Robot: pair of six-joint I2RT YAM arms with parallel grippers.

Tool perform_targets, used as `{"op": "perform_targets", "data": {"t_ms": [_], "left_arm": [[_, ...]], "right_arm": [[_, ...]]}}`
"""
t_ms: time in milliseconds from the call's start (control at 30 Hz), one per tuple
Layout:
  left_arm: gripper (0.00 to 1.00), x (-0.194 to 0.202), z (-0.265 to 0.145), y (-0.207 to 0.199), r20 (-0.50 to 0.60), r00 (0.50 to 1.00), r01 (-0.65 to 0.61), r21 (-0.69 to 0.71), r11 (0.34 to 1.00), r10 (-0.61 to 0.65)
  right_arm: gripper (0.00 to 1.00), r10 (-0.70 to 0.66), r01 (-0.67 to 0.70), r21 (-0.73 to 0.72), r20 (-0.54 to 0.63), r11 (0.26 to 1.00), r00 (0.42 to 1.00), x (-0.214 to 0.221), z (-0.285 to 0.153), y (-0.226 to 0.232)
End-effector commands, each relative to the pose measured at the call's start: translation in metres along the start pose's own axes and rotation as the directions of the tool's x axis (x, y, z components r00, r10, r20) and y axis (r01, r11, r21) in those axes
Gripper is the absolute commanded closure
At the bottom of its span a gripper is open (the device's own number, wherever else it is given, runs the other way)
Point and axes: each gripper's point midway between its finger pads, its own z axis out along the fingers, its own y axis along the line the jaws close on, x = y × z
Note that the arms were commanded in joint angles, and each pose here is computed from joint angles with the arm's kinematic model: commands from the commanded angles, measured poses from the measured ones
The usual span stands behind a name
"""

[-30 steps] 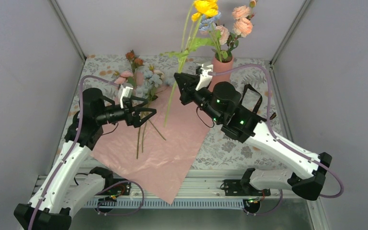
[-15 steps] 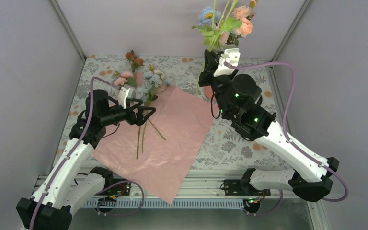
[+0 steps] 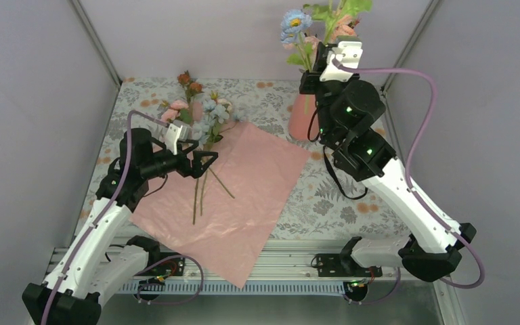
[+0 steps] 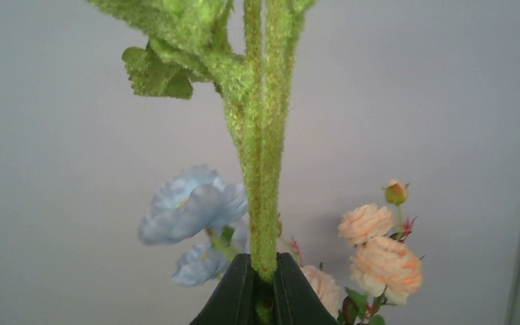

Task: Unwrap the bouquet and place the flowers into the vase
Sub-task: Insert the fake flower into the vase.

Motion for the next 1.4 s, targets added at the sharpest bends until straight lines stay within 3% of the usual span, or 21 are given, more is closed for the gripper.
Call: {"op": "perform_targets", "data": {"t_ms": [0, 1000, 1367], "left_arm": [[0.0, 0.0, -0.003, -0.002, 0.009, 1.0, -0.026, -0.005, 1.0, 0.026], [0.0, -0.001, -0.006, -0.003, 0.018, 0.999, -0.035, -0.005, 0.999, 0.035], [0.0, -0.002, -0.006, -0.005, 0.02, 0.999, -0.039, 0.001, 0.999, 0.039]], "right_arm": [[0.96, 0.007, -0.013, 0.073, 0.07, 0.997, 0.998, -0.032, 0.004, -0.026], [0.96, 0.014, -0.058, 0.124, 0.328, 0.991, 0.945, -0.114, 0.029, -0.07], [0.96, 0.093, -0.12, 0.097, 0.251, 0.988, 0.964, -0.067, 0.068, -0.084]]}}
